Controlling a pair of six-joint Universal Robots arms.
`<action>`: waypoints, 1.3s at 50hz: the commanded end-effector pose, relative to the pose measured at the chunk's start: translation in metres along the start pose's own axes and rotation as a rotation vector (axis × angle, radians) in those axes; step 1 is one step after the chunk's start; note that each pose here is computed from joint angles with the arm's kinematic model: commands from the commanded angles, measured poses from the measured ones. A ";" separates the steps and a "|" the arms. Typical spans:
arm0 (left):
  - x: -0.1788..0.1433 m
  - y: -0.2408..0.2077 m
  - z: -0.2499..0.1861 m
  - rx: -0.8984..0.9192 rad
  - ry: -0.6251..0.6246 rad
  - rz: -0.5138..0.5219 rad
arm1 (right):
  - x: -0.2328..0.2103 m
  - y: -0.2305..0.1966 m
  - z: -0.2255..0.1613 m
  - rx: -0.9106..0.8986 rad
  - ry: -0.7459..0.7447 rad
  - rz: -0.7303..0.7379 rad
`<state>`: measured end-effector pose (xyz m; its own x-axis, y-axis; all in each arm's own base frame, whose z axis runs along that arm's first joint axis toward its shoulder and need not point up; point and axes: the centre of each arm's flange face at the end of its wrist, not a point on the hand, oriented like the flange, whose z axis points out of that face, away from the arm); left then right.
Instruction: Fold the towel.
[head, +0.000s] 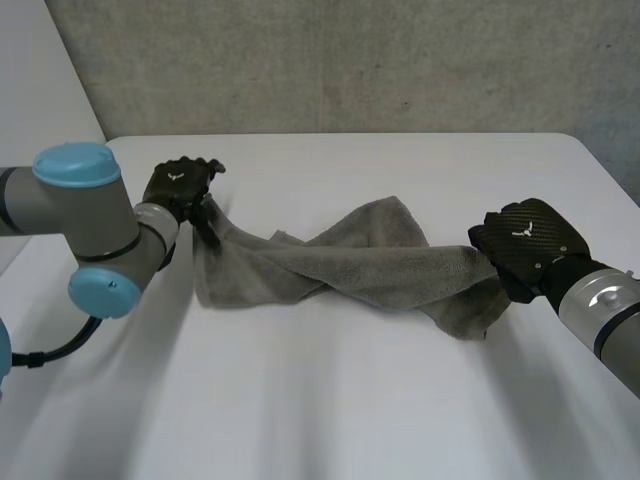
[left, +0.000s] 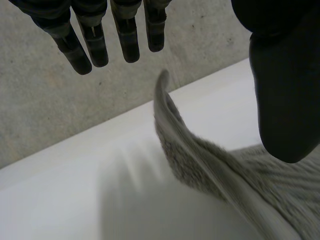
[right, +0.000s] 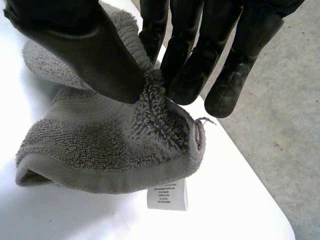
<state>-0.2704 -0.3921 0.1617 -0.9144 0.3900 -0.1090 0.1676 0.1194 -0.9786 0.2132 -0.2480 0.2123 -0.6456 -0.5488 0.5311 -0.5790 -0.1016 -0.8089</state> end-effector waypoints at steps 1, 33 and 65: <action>-0.001 0.002 0.011 -0.055 -0.049 0.007 | -0.002 0.000 0.001 0.010 0.000 -0.005; -0.017 -0.035 -0.006 -0.060 -0.098 0.064 | 0.022 -0.026 0.014 0.096 0.069 -0.026; -0.014 -0.001 -0.140 0.003 0.069 -0.060 | 0.056 -0.034 -0.022 -0.136 0.008 0.011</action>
<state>-0.2062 -0.2708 0.2022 -0.8960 0.4439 -0.0159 0.0932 0.1529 -0.9838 0.1856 -0.2596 0.2830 -0.6889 -0.5283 0.4963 -0.5979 0.0270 -0.8011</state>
